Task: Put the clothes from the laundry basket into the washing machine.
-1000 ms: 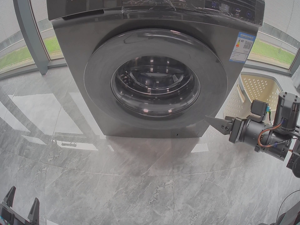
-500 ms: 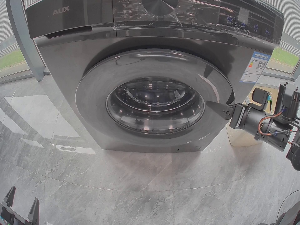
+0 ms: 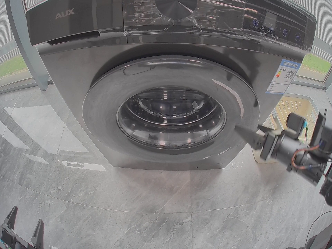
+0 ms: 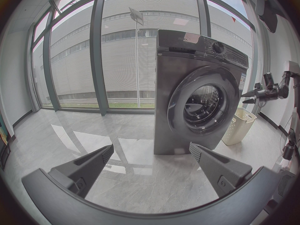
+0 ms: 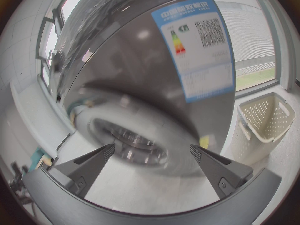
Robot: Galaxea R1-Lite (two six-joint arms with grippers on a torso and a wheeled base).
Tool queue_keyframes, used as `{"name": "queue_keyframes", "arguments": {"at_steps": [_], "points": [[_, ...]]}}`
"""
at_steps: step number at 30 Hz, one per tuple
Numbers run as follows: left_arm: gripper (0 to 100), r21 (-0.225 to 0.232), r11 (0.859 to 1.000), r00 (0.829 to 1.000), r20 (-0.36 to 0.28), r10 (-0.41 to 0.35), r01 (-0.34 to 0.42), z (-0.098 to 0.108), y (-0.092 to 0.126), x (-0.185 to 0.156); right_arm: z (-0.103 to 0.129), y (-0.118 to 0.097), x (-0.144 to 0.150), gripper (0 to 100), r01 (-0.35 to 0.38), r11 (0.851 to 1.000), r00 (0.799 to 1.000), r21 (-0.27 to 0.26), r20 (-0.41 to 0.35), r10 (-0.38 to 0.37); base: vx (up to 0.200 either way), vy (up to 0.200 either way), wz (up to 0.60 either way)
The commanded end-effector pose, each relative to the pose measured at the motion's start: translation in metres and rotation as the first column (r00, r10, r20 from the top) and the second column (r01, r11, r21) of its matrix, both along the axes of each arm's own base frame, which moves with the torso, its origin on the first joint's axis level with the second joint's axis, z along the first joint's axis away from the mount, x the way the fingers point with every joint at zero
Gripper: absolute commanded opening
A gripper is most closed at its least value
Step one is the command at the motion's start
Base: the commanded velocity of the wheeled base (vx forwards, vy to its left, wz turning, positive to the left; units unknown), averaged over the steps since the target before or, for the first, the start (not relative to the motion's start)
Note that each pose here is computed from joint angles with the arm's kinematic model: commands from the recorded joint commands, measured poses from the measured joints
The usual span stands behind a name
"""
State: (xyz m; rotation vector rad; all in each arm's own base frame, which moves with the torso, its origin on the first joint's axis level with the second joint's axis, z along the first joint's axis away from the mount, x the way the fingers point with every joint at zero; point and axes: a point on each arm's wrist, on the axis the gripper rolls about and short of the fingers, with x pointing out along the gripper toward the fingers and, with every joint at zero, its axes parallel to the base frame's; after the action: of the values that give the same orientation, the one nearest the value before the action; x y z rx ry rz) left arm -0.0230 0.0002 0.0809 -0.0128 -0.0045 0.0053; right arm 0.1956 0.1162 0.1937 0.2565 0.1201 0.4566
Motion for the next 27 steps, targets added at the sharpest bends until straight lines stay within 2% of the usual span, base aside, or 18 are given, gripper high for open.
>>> {"name": "queue_keyframes", "arguments": {"at_steps": [1,3,5,6,7,8,9,10,12,13,15,19,20,21,24,25,26,27], "points": [[100,-0.006,1.0,1.0,-0.009,0.001,-0.001,-0.005,0.0,0.001,-0.028,-0.022,-0.083,100,-0.281,0.958,0.96,-0.061,-0.015,0.281,0.0,0.0,0.0],[100,-0.004,1.0,1.0,-0.011,-0.001,0.001,-0.005,0.0,0.001,-0.038,-0.041,-0.11,100,-0.301,0.948,0.951,-0.099,0.035,0.306,0.0,0.0,0.0],[100,-0.004,1.0,1.0,-0.011,-0.001,0.001,-0.005,0.0,0.001,-0.04,-0.048,-0.117,100,-0.291,0.951,0.953,-0.105,0.062,0.298,0.0,0.0,0.0],[100,-0.004,1.0,1.0,-0.009,-0.001,0.001,-0.005,0.0,0.001,-0.043,-0.061,-0.128,100,-0.256,0.961,0.958,-0.103,0.107,0.266,0.0,0.0,0.0],[100,-0.004,1.0,1.0,-0.011,-0.001,0.001,-0.005,0.0,0.001,-0.047,-0.073,-0.136,100,-0.184,0.978,0.97,-0.097,0.14,0.197,0.0,0.0,0.0],[100,-0.004,1.0,1.0,-0.011,-0.001,0.001,-0.005,0.0,0.001,-0.048,-0.076,-0.137,100,-0.165,0.982,0.973,-0.095,0.147,0.178,0.0,0.0,0.0],[100,-0.003,1.0,1.0,-0.011,-0.001,0.001,-0.005,0.0,0.001,-0.047,-0.087,-0.145,100,-0.071,0.994,0.98,-0.086,0.18,0.086,0.0,0.0,0.0],[100,-0.003,1.0,1.0,-0.011,-0.002,0.002,-0.005,0.0,0.001,-0.05,-0.095,-0.153,100,-0.003,0.997,0.981,-0.083,0.194,0.019,0.0,0.0,0.0],[100,-0.004,1.0,1.0,-0.011,-0.002,0.002,-0.005,0.0,0.001,-0.052,-0.099,-0.157,100,0.031,0.996,0.98,-0.083,0.199,-0.014,0.0,0.0,0.0],[100,-0.003,1.0,1.0,-0.011,-0.002,0.002,-0.005,0.0,0.001,-0.058,-0.11,-0.178,100,0.131,0.988,0.963,-0.082,0.247,-0.107,0.0,0.0,0.0],[100,-0.003,1.0,1.0,-0.011,-0.002,0.002,-0.005,0.0,0.001,-0.065,-0.114,-0.192,100,0.193,0.975,0.953,-0.106,0.258,-0.161,0.0,0.0,0.0],[100,-0.003,1.0,1.0,-0.011,-0.004,0.004,-0.005,0.0,0.001,-0.074,-0.118,-0.215,100,0.287,0.95,0.935,-0.124,0.251,-0.25,0.0,0.0,0.0],[100,-0.003,1.0,1.0,-0.011,-0.004,0.004,-0.005,0.0,0.001,-0.074,-0.118,-0.215,100,0.287,0.95,0.935,-0.124,0.251,-0.25,0.0,0.0,0.0],[100,-0.003,1.0,1.0,-0.011,-0.004,0.004,-0.005,0.0,0.001,-0.078,-0.118,-0.218,100,0.318,0.939,0.928,-0.129,0.243,-0.281,0.0,0.0,0.0],[100,-0.003,1.0,1.0,-0.011,-0.004,0.004,-0.005,0.0,0.001,-0.082,-0.118,-0.216,100,0.368,0.922,0.908,-0.116,0.259,-0.33,0.0,0.0,0.0],[100,-0.003,1.0,1.0,-0.011,-0.004,0.004,-0.005,0.0,0.001,-0.082,-0.118,-0.216,100,0.368,0.922,0.908,-0.116,0.259,-0.33,0.0,0.0,0.0],[100,-0.003,1.0,1.0,-0.011,-0.004,0.004,-0.005,0.0,0.001,-0.087,-0.117,-0.216,100,0.406,0.905,0.896,-0.125,0.248,-0.368,0.0,0.0,0.0],[100,-0.003,1.0,1.0,-0.011,-0.004,0.004,-0.005,0.0,0.001,-0.091,-0.116,-0.215,100,0.424,0.895,0.891,-0.136,0.238,-0.386,0.0,0.0,0.0]]}}
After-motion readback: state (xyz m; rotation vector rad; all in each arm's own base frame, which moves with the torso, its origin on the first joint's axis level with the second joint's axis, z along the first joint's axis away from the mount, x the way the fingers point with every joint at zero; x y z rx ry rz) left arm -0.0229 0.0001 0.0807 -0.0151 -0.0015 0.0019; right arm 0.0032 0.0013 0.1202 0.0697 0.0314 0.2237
